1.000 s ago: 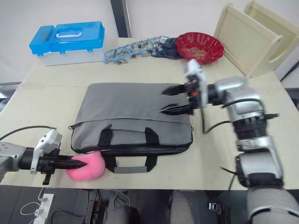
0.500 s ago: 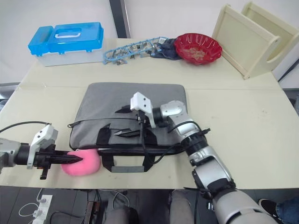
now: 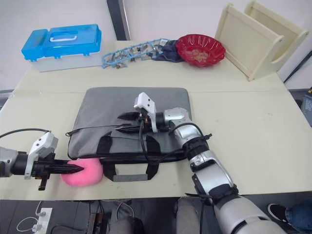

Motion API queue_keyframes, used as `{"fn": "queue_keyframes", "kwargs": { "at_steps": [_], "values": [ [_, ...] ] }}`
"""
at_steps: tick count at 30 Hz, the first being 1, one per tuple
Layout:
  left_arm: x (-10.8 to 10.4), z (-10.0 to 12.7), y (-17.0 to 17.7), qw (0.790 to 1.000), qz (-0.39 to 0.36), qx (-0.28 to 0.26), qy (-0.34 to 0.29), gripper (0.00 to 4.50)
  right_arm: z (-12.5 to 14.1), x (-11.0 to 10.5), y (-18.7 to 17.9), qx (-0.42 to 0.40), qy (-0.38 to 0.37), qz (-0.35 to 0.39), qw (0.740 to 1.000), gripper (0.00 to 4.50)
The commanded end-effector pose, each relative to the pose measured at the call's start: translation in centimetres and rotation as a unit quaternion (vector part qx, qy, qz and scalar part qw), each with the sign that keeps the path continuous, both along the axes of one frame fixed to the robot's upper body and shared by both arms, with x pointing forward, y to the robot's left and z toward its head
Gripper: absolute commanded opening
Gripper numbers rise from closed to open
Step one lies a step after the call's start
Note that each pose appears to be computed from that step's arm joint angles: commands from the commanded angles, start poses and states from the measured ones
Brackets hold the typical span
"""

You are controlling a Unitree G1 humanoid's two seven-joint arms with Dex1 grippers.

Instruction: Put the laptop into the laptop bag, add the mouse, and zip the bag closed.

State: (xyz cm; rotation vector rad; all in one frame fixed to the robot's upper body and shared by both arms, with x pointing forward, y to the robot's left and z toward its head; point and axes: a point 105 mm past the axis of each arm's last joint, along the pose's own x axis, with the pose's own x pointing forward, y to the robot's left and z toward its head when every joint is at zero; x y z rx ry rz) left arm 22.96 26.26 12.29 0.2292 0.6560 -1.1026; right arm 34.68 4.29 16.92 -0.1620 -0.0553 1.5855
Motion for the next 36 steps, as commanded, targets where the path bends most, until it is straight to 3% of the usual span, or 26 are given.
{"fn": "queue_keyframes", "kwargs": {
  "at_steps": [1,3,6,10,16,28,36],
  "values": [
    [0.1,0.4,-0.1,1.000,-0.004,0.005,-0.004,0.00,-1.6,-0.3,0.1,-0.044,-0.082,-0.001,0.996,0.61],
    [0.0,0.5,-0.5,1.000,-0.011,0.002,-0.002,0.00,-2.9,-0.8,0.2,-0.060,-0.100,0.005,0.993,0.03],
    [-0.2,0.6,-0.7,1.000,-0.018,-0.001,0.001,0.00,-3.9,-1.1,0.3,-0.073,-0.115,0.010,0.991,0.03],
    [-0.9,1.0,-2.1,0.999,-0.039,-0.017,0.009,0.00,-7.5,-1.6,0.8,-0.088,-0.111,-0.017,0.990,0.03],
    [-1.9,0.4,-6.1,0.994,-0.099,-0.038,0.016,0.00,-11.1,-3.4,1.2,-0.111,-0.078,-0.002,0.991,0.03],
    [-0.8,-1.7,-12.2,0.983,-0.169,-0.071,0.006,0.00,-11.5,-3.2,2.0,-0.107,-0.035,-0.017,0.994,0.03],
    [-0.1,-1.7,-14.5,0.977,-0.195,-0.092,-0.006,0.00,-11.8,-3.3,2.1,-0.111,-0.033,-0.017,0.993,0.03]
  ]
}}
